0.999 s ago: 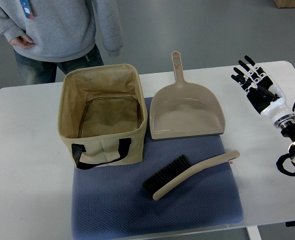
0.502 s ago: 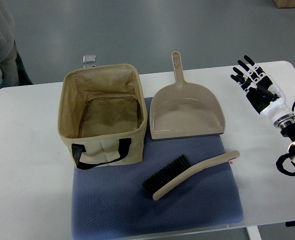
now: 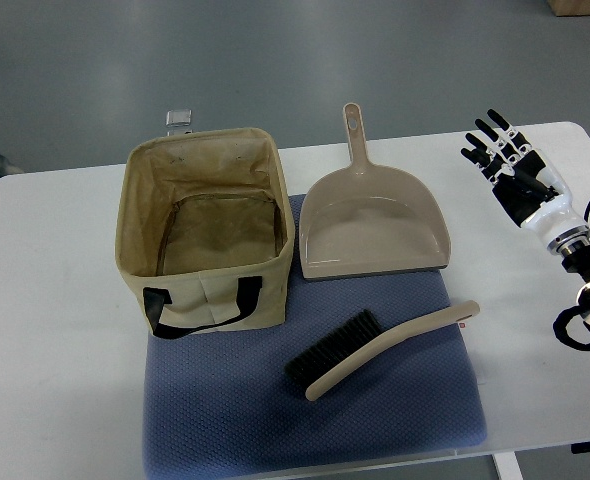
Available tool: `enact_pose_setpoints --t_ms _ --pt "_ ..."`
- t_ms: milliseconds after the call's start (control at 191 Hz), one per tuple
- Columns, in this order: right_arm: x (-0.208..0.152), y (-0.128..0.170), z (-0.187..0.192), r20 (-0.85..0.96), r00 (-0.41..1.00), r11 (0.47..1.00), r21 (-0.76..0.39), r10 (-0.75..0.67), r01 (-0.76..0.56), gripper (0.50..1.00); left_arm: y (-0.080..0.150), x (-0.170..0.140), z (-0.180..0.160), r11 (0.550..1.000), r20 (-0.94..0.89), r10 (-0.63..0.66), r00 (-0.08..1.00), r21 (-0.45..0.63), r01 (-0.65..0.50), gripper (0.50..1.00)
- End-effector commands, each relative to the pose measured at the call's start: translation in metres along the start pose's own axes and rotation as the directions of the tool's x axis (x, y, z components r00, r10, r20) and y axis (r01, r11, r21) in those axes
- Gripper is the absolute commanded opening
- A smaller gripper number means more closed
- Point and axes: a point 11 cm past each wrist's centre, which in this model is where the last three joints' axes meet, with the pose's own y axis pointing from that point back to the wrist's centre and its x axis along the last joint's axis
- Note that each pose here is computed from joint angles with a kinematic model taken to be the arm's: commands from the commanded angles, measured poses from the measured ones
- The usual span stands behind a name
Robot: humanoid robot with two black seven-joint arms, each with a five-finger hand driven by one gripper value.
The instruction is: Put pink broom in yellow bag with right hand
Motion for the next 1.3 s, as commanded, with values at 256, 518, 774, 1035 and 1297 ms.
enact_pose_setpoints --t_ms 256,518,774,1035,1297 --pt "0.003 0.001 -0.004 -0.008 1.000 1.000 0.003 0.001 -0.001 0.928 0.000 0.000 0.000 1.000 0.000 0.000 1.000 0.000 0.000 1.000" --pt "0.001 0.000 -0.007 -0.013 1.000 1.000 0.009 -0.006 0.006 0.930 0.000 0.000 0.000 1.000 0.000 0.000 1.000 0.000 0.000 1.000" --pt "-0.005 -0.007 -0.013 -0.029 0.999 0.999 0.016 -0.033 0.033 0.930 0.000 0.000 0.000 1.000 0.000 0.000 1.000 0.000 0.000 1.000" --pt "-0.022 -0.010 -0.022 -0.196 0.966 0.986 -0.040 -0.169 0.165 0.928 0.000 0.000 0.000 1.000 0.000 0.000 1.000 0.000 0.000 1.000" --pt "-0.058 -0.008 -0.029 -0.514 0.747 0.906 -0.197 -0.421 0.375 0.928 0.000 0.000 0.000 1.000 0.000 0.000 1.000 0.000 0.000 1.000"
